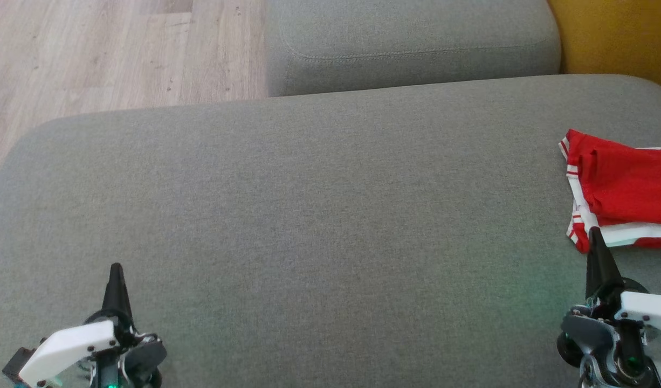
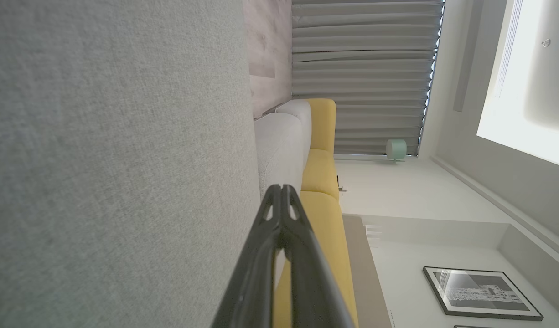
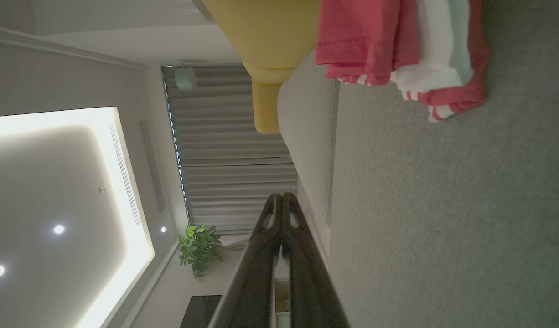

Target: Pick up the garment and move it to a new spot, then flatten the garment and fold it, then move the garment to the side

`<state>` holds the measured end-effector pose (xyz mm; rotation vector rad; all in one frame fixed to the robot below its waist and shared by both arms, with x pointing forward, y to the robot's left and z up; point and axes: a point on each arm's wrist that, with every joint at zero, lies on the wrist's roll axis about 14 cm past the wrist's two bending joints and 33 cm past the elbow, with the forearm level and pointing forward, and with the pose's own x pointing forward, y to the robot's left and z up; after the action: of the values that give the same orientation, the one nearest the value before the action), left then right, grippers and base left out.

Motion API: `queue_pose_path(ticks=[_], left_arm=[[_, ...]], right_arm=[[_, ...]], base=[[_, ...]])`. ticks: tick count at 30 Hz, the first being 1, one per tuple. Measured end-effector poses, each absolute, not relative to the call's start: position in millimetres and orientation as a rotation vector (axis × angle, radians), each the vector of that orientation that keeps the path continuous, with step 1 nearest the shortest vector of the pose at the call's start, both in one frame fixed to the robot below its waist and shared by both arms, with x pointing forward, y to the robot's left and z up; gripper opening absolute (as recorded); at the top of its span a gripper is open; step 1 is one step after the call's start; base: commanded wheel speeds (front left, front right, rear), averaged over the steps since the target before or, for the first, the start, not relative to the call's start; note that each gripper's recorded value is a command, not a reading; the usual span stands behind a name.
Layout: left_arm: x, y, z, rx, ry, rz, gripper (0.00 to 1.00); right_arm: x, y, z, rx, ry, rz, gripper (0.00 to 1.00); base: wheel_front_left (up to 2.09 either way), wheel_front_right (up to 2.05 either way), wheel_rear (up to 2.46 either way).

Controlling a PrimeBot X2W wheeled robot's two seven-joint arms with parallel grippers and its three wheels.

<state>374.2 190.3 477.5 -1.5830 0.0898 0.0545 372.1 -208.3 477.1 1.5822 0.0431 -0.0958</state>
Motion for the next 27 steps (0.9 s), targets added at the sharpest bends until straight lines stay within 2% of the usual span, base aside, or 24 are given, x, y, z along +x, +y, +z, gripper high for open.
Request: queue_pose_path(ticks=[27], left_arm=[[374.2, 190.3, 477.5, -1.583, 0.090, 0.054, 0.00]], right_arm=[[372.1, -208.3, 477.1, 1.582, 0.043, -0.096, 0.00]], base=[[0.00, 0.00, 0.00]])
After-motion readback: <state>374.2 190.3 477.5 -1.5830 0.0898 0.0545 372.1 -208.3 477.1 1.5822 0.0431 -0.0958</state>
